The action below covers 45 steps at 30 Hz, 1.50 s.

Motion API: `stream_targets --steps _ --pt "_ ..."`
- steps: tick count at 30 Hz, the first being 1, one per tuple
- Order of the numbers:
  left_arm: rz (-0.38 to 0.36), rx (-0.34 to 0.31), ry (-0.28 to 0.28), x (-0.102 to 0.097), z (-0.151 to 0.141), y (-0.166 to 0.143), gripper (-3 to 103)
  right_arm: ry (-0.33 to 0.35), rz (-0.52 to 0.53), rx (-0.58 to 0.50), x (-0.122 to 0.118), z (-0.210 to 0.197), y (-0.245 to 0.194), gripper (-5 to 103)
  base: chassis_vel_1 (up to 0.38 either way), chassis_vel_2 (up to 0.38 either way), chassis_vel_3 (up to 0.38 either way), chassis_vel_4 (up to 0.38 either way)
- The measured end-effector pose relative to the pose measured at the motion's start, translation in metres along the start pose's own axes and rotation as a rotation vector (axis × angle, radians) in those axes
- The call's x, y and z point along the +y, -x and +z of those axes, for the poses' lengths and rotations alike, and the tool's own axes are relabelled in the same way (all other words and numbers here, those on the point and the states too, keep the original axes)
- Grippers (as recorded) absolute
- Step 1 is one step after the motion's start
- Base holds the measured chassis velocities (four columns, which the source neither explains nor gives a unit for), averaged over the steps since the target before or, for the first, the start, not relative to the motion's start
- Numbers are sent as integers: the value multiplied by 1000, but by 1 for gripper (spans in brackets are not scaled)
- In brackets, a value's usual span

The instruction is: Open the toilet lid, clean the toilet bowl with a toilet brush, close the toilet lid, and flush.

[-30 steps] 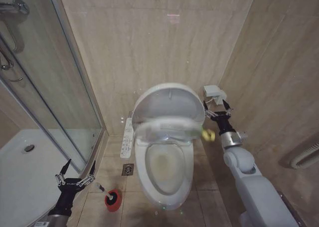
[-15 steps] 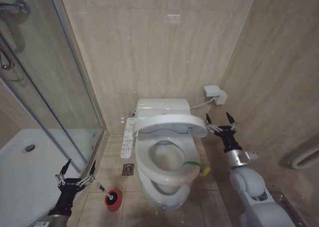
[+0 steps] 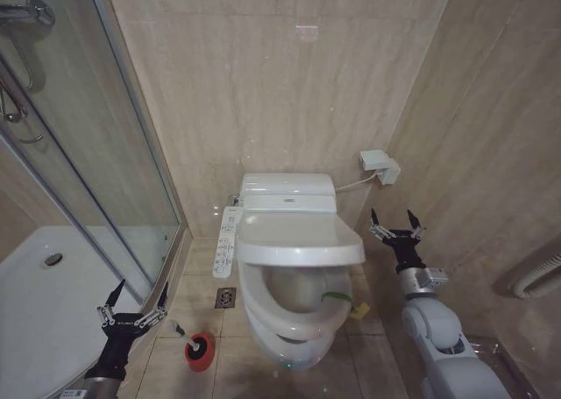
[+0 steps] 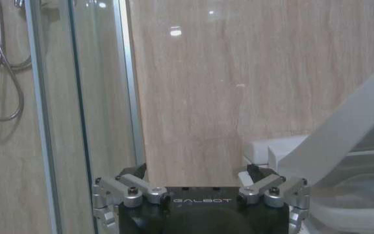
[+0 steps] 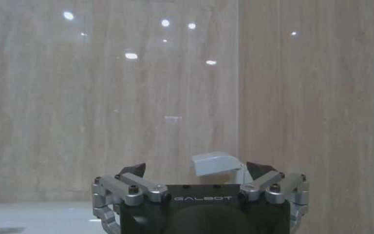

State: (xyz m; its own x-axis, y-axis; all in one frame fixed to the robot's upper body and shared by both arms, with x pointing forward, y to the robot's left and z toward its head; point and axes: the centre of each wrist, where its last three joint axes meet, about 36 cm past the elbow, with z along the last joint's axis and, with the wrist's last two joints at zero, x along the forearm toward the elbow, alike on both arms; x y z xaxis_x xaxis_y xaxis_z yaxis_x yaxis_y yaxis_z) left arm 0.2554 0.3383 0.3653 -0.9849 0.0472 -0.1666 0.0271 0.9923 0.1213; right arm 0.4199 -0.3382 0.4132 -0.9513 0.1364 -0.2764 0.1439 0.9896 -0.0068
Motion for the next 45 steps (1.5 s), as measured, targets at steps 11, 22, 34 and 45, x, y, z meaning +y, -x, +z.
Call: stream_targets --steps 11,22,34,45 --pt "0 0 0 0 0 0 100 2 8 29 2 -13 0 100 0 0 0 0" --pt "0 0 0 0 0 0 100 -47 39 86 -1 -19 -10 100 0 0 0 0" --pt "0 0 0 0 0 0 100 -53 49 119 -2 -27 -40 100 0 0 0 0" --pt "0 0 0 0 0 0 100 -11 40 142 14 -35 -74 100 0 0 0 0"
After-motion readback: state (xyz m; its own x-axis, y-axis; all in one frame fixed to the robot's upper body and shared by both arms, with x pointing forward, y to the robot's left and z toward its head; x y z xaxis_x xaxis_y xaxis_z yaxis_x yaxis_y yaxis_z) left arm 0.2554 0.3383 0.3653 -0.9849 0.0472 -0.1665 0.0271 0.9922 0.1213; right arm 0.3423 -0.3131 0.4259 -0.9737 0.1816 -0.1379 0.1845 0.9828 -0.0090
